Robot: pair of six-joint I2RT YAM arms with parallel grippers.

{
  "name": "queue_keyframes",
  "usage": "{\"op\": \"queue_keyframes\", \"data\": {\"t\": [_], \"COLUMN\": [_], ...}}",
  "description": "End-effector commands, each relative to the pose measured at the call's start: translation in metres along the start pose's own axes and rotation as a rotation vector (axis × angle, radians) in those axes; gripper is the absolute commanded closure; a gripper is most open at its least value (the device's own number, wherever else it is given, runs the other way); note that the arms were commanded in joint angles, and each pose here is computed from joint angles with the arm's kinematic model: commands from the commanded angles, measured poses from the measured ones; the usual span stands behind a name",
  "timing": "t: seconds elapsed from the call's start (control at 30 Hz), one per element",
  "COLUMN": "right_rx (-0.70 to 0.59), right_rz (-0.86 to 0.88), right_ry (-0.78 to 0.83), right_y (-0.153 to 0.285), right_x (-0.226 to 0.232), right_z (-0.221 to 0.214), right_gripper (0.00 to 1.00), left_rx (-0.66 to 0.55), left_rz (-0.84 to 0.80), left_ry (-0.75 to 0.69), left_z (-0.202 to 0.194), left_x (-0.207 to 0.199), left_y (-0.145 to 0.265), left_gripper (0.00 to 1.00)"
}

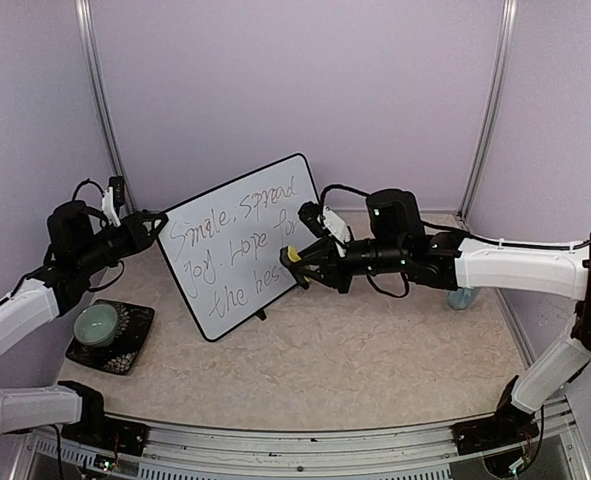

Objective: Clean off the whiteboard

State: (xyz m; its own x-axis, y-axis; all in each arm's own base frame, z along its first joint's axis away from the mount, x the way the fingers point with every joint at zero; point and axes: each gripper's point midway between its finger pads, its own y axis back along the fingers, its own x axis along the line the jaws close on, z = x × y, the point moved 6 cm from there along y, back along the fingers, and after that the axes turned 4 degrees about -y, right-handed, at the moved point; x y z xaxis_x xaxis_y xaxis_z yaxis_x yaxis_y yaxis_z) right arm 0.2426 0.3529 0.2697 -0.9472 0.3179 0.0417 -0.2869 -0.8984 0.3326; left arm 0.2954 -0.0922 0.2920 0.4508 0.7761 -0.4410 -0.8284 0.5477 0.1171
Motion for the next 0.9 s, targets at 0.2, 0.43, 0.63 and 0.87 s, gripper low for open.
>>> {"op": "queue_keyframes", "data": {"t": [0.2,0.43,0.63,0.87], "right_rx": [-0.046,-0.043,-0.04,-0.052], "right_rz": [0.073,0.092,0.097,0.085], "right_ry": [-0.013,-0.026,-0.027,-0.017], "right_y": [-0.013,-0.013,-0.007,0.005], "right_x": [0.006,0.007,0.01,0.013], "right_z": [0.023,0.025,0.024,0.025], "right_gripper": [0.88,0.87,0.87,0.87], "left_rx": [-0.117,-0.084,-0.078,-0.032], "left_rz": [0.082,0.054,0.01,-0.038], "left_ry": [0.107,0.168,0.155,0.137], "left_z": [-0.022,-0.048,-0.054,-0.064], "left_x": [-0.04,-0.06,-0.081,-0.099], "left_y": [0.019,0.021,0.025,0.027], "left_gripper": [0.86,0.92,0.92,0.97]}}
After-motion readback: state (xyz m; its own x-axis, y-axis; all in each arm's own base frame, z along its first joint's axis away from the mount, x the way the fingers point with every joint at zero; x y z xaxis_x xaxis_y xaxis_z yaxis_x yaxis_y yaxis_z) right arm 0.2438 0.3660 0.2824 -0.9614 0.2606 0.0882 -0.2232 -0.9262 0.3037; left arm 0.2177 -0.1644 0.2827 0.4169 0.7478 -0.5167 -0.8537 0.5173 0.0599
